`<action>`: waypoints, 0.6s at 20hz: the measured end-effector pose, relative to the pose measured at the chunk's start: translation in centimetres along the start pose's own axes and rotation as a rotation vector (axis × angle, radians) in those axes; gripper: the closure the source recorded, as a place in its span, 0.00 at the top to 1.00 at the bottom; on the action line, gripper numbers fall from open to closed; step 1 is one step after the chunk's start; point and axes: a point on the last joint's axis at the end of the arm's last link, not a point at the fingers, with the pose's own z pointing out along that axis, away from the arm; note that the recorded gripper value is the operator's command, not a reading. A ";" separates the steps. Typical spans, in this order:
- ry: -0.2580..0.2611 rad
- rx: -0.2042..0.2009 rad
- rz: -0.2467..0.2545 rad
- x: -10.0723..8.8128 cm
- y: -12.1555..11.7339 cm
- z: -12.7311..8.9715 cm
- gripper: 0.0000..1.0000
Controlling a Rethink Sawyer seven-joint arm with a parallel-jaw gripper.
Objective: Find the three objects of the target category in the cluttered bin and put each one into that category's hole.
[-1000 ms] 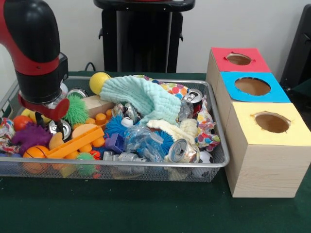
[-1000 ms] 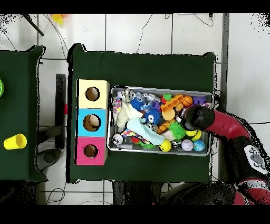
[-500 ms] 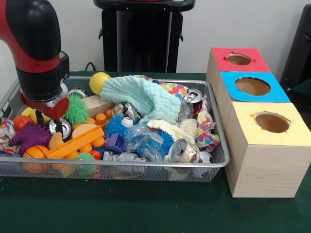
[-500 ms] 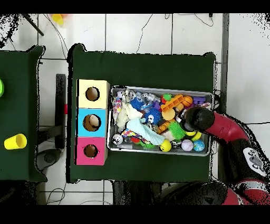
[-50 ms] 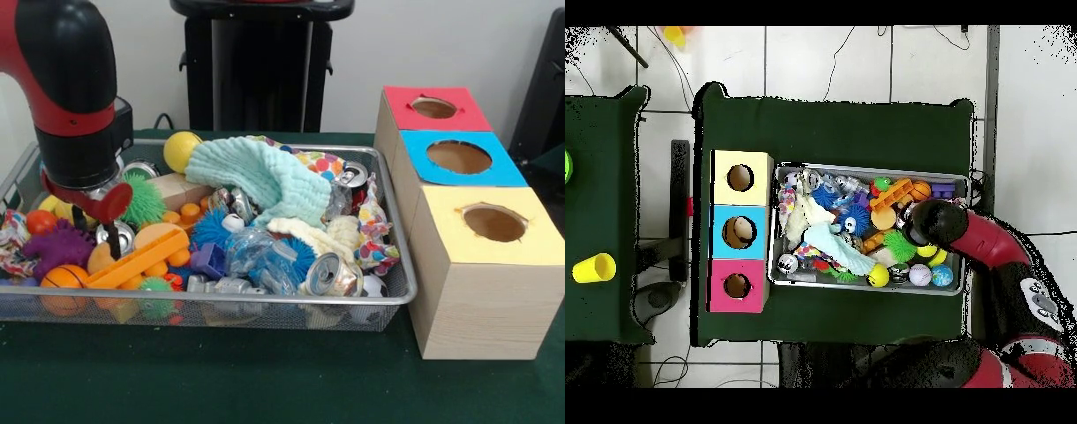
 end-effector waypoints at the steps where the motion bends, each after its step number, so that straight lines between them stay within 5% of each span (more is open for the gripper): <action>1: 0.000 -0.001 0.002 0.0 0.1 0.0 1.00; 12: 0.006 -0.006 0.052 0.2 0.7 0.3 1.00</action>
